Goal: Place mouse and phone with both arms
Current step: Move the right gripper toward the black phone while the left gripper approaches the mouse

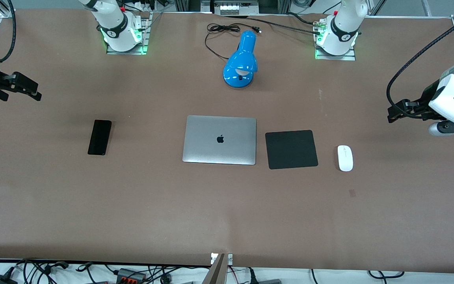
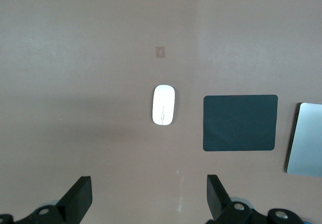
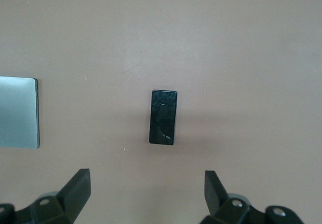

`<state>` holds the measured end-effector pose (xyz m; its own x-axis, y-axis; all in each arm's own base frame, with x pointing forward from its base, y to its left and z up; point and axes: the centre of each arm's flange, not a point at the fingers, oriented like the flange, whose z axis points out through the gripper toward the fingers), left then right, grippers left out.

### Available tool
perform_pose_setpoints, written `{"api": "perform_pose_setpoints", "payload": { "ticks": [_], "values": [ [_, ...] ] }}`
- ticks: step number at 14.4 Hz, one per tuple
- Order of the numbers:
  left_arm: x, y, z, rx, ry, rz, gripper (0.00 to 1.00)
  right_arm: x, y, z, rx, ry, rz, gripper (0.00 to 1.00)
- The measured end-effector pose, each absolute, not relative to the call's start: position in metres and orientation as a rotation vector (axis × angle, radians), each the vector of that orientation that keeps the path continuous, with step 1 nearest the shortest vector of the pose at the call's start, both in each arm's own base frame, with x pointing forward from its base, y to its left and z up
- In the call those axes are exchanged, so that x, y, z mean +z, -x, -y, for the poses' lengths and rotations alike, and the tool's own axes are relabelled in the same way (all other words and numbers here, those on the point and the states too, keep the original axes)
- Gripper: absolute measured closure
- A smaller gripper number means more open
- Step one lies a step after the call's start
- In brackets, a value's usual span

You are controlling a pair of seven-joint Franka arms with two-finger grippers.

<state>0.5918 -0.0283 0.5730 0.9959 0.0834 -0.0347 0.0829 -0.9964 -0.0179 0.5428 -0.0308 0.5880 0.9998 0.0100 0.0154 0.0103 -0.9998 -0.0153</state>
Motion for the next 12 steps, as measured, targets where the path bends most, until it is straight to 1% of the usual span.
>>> {"api": "perform_pose_setpoints", "payload": {
  "ticks": [9, 12],
  "values": [
    [0.57, -0.593, 0.034, 0.065, 3.123, 0.102, 0.0, 0.587, -0.542, 0.03, -0.018, 3.126, 0.017, 0.0],
    [0.539, -0.605, 0.029, 0.143, 3.12, 0.104, 0.0, 0.581, -0.544, 0.028, -0.001, 3.125, 0.023, 0.0]
  ]
}}
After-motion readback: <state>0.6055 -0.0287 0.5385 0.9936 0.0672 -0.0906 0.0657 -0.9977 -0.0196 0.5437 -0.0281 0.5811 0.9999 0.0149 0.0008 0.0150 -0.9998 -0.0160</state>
